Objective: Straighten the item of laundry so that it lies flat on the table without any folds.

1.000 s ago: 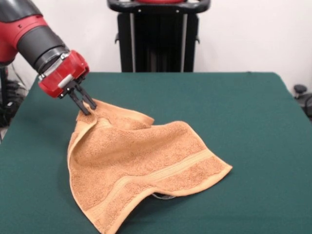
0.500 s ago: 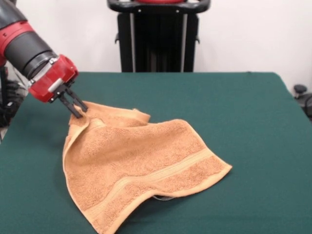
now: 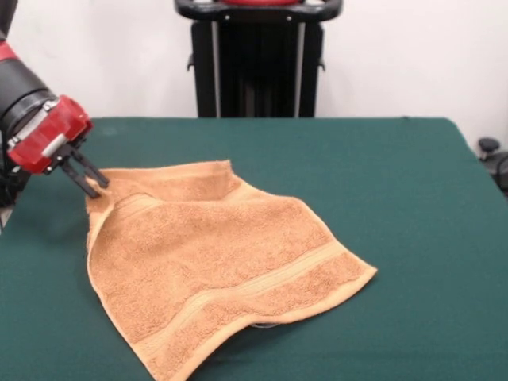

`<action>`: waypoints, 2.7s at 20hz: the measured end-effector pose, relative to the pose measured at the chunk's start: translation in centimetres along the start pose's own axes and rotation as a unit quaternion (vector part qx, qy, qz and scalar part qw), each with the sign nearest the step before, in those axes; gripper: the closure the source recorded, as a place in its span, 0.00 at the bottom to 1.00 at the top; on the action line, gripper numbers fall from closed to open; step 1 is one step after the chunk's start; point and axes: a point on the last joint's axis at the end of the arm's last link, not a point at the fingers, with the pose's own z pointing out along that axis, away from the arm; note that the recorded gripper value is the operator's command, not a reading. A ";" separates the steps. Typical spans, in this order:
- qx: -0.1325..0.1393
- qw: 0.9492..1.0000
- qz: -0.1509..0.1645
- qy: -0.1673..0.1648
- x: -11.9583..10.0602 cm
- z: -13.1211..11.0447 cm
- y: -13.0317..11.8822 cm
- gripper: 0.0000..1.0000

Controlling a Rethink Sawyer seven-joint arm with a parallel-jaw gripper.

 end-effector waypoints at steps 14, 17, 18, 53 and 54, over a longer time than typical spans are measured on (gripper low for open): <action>-0.003 1.000 -0.009 0.001 -0.3 -1.9 -3.7 1.00; -0.014 1.000 -0.001 -0.005 0.0 -1.6 -4.4 1.00; -0.015 1.000 -0.001 -0.006 0.1 -1.5 -4.5 1.00; -0.055 0.997 -0.011 -0.052 1.7 -2.7 -8.9 1.00; -0.056 0.997 -0.011 -0.053 1.7 -2.7 -8.9 1.00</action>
